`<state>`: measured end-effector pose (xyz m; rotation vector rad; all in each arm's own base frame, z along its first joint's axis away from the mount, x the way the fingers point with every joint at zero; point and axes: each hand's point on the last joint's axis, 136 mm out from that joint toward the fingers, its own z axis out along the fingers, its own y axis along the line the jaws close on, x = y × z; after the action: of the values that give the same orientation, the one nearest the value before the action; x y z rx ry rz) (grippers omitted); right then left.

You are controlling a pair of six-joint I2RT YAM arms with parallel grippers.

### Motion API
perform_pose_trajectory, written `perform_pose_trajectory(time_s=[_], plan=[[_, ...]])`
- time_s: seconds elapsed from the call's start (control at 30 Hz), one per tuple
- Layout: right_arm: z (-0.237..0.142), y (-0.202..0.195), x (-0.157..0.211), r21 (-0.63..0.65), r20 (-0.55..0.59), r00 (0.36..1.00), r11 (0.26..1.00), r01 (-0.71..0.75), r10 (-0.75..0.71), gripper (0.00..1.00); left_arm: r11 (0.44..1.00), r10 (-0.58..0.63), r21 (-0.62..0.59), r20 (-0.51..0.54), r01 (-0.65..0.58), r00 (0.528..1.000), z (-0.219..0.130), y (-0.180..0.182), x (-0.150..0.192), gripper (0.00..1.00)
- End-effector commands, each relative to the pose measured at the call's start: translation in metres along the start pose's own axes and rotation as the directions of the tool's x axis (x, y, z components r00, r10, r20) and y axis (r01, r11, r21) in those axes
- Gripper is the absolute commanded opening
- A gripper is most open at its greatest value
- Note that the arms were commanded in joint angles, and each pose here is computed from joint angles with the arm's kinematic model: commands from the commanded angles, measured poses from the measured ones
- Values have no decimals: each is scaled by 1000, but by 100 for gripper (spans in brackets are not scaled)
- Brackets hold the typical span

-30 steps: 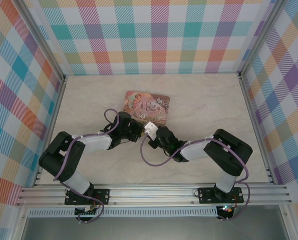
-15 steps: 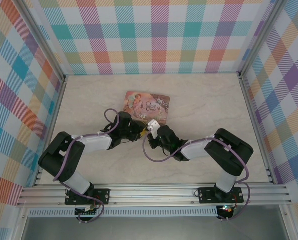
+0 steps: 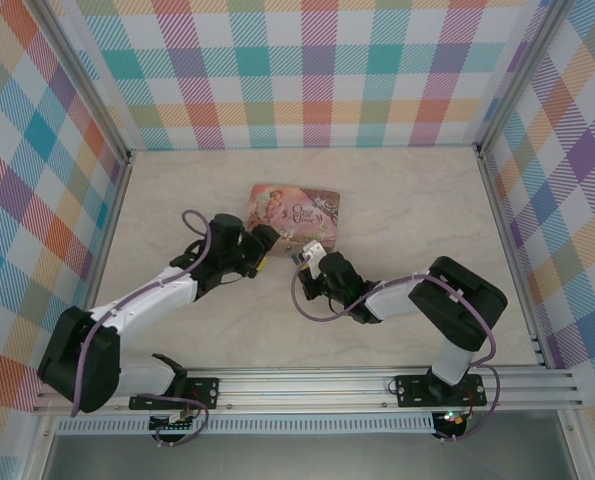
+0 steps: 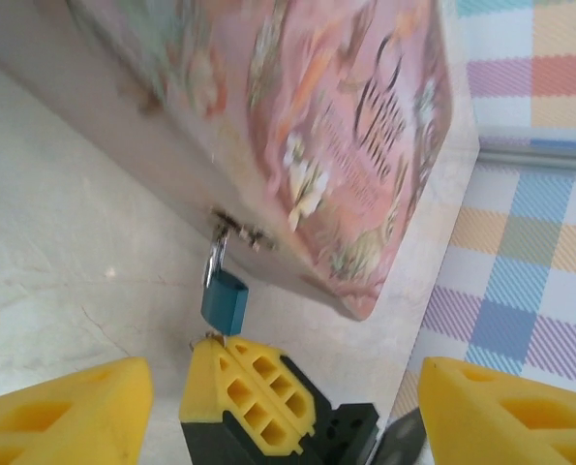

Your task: Unlock a padlock with a key

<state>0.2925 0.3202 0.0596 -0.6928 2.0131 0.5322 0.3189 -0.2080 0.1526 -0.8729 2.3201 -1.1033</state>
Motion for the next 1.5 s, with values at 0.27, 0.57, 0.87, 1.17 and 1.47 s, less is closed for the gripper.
perform_pose_trajectory(time_s=[0.27, 0.57, 0.87, 1.17, 1.47], plan=[[-12, -6, 2, -47, -13, 963, 962, -270, 270, 0, 952, 240, -218, 106, -213, 965, -35, 8, -92, 100], [-14, -3, -3, -104, -42, 911, 905, -413, 411, 0, 923, 336, -186, -36, -337, 941, 32, 2, -118, 100], [-14, -1, 0, -122, -73, 882, 874, -471, 465, 0, 917, 326, -195, -140, -349, 935, 84, 17, -125, 99], [-14, -8, 7, -100, -85, 867, 861, -499, 492, 0, 891, 310, -287, -178, -351, 934, 81, 59, -113, 98], [-16, -17, 18, -66, -97, 848, 847, -528, 521, 0, 907, 268, -291, -163, -306, 950, 60, 76, -84, 96]])
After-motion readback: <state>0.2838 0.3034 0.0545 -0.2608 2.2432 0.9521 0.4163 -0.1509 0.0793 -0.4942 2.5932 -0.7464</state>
